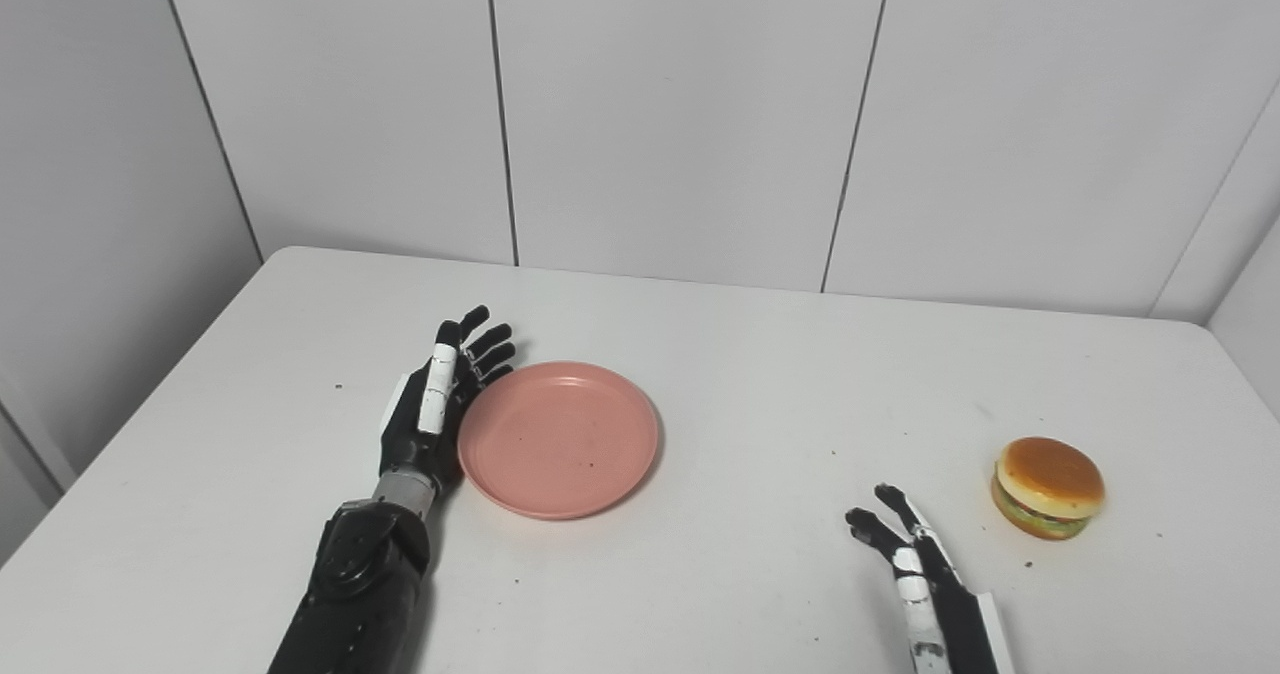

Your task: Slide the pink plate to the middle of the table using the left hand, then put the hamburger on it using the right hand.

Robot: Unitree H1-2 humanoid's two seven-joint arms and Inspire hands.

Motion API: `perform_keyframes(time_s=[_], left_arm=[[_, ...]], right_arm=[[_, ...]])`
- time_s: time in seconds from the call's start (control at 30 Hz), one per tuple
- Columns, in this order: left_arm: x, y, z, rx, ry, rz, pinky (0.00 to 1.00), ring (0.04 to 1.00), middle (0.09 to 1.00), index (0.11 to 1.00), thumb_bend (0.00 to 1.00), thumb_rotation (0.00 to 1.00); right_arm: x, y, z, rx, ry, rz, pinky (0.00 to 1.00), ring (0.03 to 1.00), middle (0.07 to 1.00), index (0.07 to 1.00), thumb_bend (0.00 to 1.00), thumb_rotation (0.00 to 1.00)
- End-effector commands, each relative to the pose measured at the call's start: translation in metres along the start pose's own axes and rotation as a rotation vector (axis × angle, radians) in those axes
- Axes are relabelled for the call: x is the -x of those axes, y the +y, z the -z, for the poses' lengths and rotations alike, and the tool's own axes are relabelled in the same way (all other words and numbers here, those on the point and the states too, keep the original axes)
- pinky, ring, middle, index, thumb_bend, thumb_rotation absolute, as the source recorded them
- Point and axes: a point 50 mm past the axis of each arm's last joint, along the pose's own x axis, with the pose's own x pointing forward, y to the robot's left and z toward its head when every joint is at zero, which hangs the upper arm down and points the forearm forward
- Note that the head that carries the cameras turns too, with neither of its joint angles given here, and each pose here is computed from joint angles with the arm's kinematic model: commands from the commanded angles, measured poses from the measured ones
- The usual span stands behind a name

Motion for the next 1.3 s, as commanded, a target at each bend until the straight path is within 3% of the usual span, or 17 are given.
perform_keyframes(time_s=[0.0,0.43,1.27], left_arm=[[-0.005,-0.010,-0.006,-0.001,-0.019,0.033,0.86,0.862,0.850,0.870,1.00,0.84],[0.005,-0.019,-0.006,0.010,0.009,0.095,0.89,0.869,0.842,0.869,0.99,0.83],[0.024,-0.043,0.002,0.066,0.074,0.158,0.87,0.892,0.870,0.887,0.95,0.84]], right_arm=[[0.013,0.011,0.015,-0.019,0.104,-0.017,0.96,0.818,0.780,0.873,0.73,1.00],[0.015,0.034,0.009,-0.007,0.091,-0.034,0.96,0.822,0.793,0.886,0.69,1.00],[0.007,0.068,0.001,0.015,0.088,-0.039,0.93,0.817,0.787,0.895,0.72,1.00]])
